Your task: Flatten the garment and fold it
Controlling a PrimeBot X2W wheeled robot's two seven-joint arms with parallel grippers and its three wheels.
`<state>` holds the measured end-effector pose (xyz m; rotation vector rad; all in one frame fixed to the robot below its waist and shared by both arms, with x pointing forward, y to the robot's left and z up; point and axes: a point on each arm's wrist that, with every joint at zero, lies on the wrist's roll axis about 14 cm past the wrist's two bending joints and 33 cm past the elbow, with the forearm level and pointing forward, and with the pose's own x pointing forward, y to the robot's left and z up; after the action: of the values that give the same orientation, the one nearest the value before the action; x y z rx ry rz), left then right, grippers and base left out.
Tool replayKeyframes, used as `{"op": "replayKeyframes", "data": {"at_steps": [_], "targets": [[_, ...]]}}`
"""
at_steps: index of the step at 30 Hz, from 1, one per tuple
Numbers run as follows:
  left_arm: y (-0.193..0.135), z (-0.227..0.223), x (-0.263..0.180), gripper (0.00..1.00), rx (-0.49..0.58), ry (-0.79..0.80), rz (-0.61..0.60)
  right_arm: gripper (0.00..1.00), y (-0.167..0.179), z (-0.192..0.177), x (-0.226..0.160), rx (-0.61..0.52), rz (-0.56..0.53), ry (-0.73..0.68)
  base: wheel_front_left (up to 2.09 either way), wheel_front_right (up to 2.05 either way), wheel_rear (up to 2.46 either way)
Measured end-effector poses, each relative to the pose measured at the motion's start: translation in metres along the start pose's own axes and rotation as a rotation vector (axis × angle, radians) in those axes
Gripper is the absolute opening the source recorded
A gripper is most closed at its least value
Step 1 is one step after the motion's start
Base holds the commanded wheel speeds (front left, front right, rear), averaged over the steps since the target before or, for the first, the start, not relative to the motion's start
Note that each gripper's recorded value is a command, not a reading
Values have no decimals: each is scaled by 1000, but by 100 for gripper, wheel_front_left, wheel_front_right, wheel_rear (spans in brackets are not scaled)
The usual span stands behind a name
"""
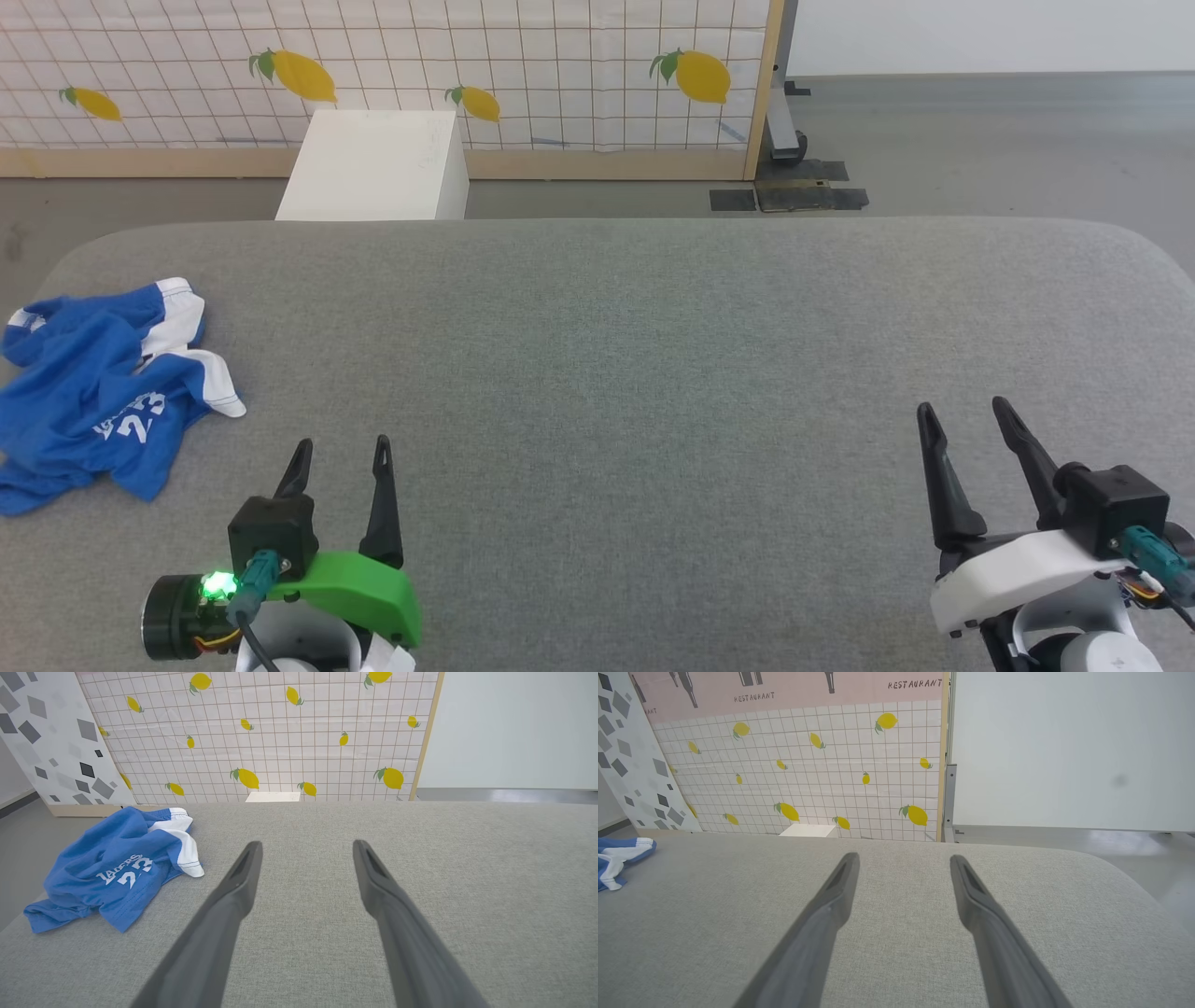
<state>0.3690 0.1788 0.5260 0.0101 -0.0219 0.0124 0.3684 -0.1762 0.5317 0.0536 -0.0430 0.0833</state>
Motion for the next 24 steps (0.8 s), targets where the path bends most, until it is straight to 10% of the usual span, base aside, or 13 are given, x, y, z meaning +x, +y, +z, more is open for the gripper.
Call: {"op": "replayKeyframes", "data": {"at_steps": [24], "targets": [[1,10,-1,100,-43,-58,8,100,-6,19,0,72,-17,-92,0,0,0]]}}
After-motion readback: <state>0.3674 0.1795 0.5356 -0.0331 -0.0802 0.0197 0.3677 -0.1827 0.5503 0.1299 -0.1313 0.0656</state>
